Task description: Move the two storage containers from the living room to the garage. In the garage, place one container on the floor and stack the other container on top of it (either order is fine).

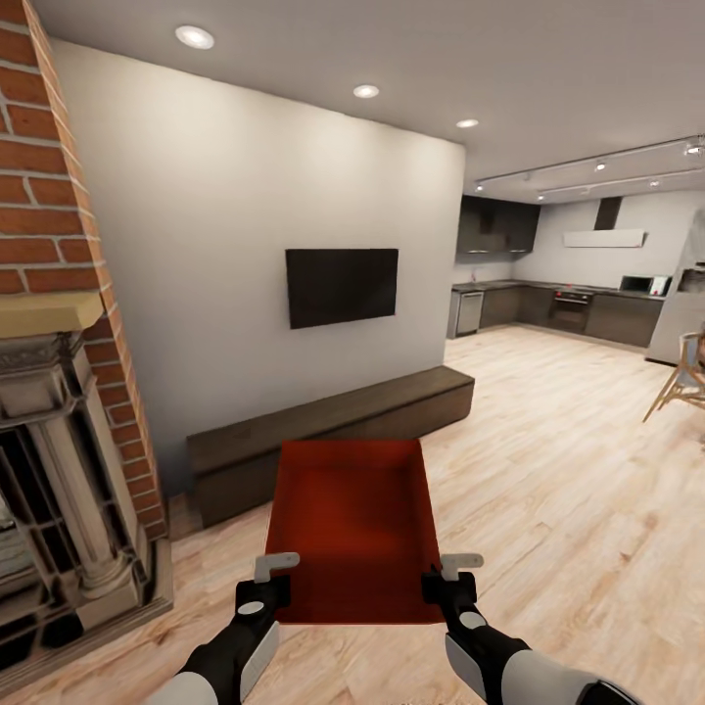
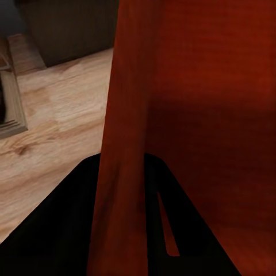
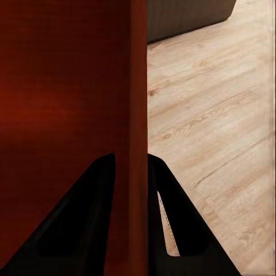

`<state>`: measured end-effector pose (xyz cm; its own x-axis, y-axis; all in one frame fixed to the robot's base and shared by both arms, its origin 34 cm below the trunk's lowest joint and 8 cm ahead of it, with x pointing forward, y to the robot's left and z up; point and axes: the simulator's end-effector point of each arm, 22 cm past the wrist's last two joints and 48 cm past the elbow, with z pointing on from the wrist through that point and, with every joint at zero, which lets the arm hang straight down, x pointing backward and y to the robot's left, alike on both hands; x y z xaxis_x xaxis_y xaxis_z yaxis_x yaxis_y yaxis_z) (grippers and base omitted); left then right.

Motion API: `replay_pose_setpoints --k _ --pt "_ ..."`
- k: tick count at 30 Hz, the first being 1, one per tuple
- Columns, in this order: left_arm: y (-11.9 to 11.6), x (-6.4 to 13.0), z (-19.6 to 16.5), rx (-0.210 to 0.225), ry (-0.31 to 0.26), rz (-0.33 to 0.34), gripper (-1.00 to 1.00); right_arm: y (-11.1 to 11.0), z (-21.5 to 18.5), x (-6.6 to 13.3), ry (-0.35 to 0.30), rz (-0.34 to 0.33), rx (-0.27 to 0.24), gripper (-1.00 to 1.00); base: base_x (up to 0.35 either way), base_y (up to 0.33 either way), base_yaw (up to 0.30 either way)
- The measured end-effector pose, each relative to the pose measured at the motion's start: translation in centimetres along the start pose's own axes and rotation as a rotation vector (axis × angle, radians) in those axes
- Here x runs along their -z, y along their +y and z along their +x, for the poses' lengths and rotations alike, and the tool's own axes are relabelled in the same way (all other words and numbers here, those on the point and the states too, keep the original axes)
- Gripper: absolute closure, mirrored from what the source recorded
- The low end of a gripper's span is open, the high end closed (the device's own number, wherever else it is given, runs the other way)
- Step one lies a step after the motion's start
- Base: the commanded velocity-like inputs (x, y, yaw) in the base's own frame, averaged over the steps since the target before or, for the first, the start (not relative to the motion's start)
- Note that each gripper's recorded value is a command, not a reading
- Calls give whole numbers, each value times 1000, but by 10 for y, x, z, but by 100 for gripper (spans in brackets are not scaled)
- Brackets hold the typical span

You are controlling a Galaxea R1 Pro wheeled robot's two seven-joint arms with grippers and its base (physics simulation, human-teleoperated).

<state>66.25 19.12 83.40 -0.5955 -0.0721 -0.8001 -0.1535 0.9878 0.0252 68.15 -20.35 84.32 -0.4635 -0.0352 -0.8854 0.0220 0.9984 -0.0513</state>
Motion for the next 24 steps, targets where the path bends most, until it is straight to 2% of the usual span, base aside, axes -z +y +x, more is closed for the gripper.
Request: replay_pose_setpoints --k 10,24 --pt "0 0 0 0 0 0 100 0 0 0 0 0 0 100 19 0 -289" --pt "0 0 0 0 -1 1 100 0 0 0 -1 -1 0 100 162 0 -289"
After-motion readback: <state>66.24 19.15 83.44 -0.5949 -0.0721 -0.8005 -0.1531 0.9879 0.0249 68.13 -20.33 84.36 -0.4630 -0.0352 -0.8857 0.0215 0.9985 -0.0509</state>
